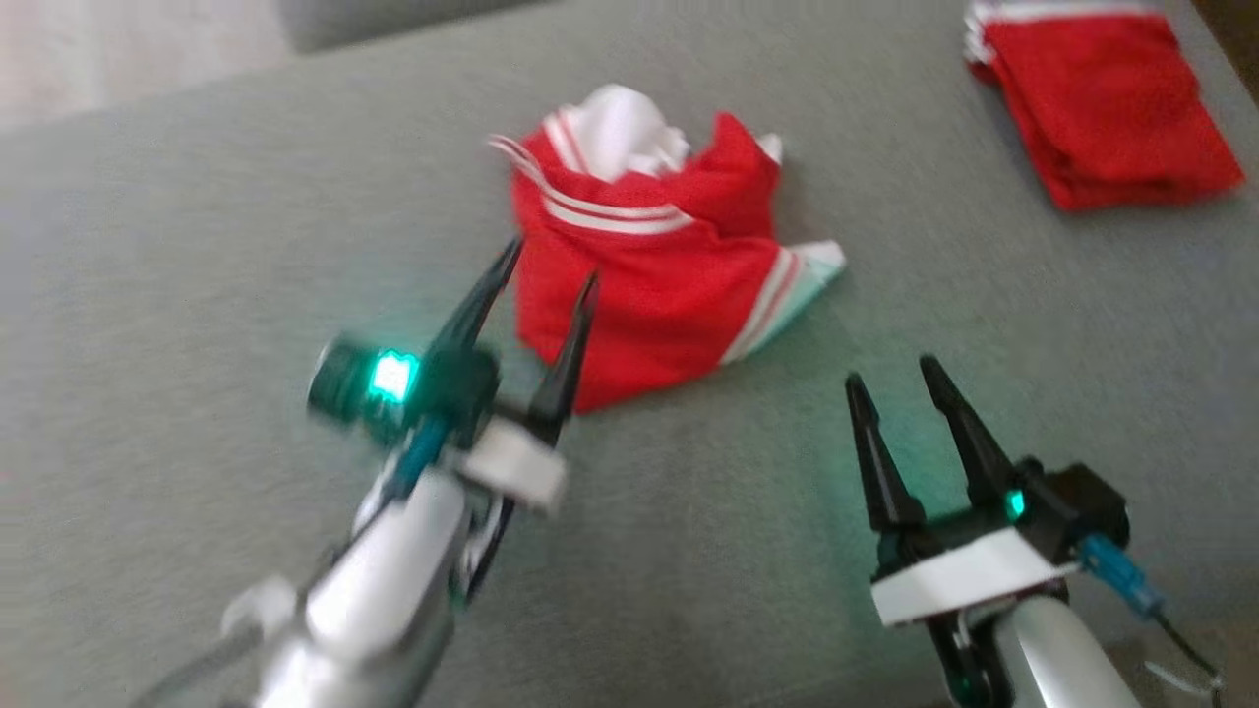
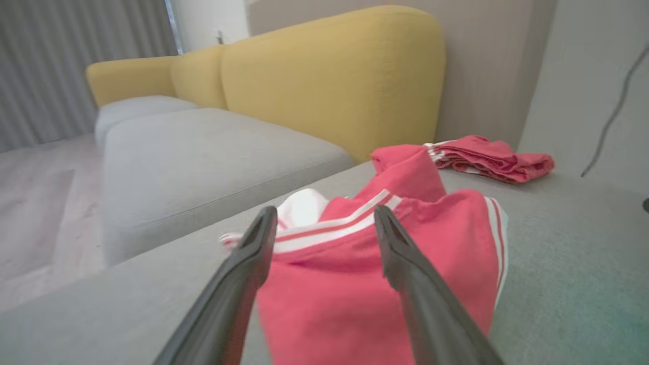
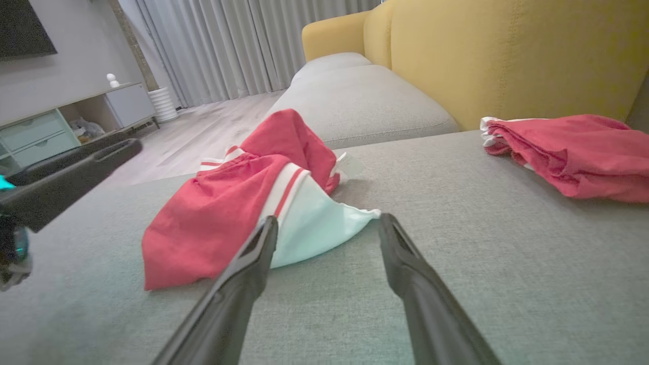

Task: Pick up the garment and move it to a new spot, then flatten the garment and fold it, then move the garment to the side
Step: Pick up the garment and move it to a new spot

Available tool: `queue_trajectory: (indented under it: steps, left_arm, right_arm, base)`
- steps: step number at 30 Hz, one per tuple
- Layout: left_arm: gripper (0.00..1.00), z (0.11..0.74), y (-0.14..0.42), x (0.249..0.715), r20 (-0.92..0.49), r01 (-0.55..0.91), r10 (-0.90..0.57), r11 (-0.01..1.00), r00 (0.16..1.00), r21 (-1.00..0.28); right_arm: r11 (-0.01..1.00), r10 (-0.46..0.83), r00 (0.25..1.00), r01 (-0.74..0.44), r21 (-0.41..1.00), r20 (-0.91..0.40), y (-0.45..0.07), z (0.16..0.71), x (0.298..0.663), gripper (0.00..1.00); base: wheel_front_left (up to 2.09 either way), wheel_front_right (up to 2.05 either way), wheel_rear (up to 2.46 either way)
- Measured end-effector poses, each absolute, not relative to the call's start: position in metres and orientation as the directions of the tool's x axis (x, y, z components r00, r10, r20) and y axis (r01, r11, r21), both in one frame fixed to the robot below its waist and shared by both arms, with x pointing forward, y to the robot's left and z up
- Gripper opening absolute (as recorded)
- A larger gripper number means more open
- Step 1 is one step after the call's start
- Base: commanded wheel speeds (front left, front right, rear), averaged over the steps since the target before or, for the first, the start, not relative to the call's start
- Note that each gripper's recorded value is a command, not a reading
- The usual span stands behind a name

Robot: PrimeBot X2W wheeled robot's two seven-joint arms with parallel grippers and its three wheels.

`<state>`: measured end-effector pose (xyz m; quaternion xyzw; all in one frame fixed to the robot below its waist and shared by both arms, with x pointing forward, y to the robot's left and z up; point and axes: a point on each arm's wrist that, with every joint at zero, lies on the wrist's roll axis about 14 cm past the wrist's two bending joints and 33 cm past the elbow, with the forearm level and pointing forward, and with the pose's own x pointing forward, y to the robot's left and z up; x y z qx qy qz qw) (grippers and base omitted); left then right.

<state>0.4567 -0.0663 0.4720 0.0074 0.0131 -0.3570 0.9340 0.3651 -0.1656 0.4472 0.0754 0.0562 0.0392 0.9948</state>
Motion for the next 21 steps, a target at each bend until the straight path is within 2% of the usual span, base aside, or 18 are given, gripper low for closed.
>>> queue_trajectory:
  steps: [6, 9, 16, 21]
  left_arm:
    - [1.00, 0.476, 0.020, 0.413, -0.026, 0.416, -0.418, 0.908, 0.908, -0.042]
    - [1.00, 0.480, 0.063, 0.386, -0.018, 0.280, -0.282, 0.957, 0.959, -0.079]
    - [1.00, 0.495, 0.134, 0.319, 0.034, 0.051, -0.050, 0.997, 0.998, -0.055]
    - [1.00, 0.489, 0.155, 0.285, 0.027, -0.019, 0.020, 1.000, 0.999, -0.020]
  right_arm:
    - [0.980, 0.114, 0.989, -0.096, 0.173, -0.099, -0.155, 0.449, 0.347, 1.00]
    - [0.978, 0.130, 0.987, -0.112, 0.178, -0.094, -0.150, 0.450, 0.338, 1.00]
    - [0.971, 0.169, 0.983, -0.153, 0.183, -0.076, -0.138, 0.454, 0.317, 1.00]
    - [0.968, 0.188, 0.979, -0.171, 0.181, -0.078, -0.133, 0.451, 0.301, 1.00]
  base:
    - [0.00, 0.00, 0.00]
    - [0.00, 0.00, 0.00]
    - [0.00, 0.00, 0.00]
    - [0.00, 0.00, 0.00]
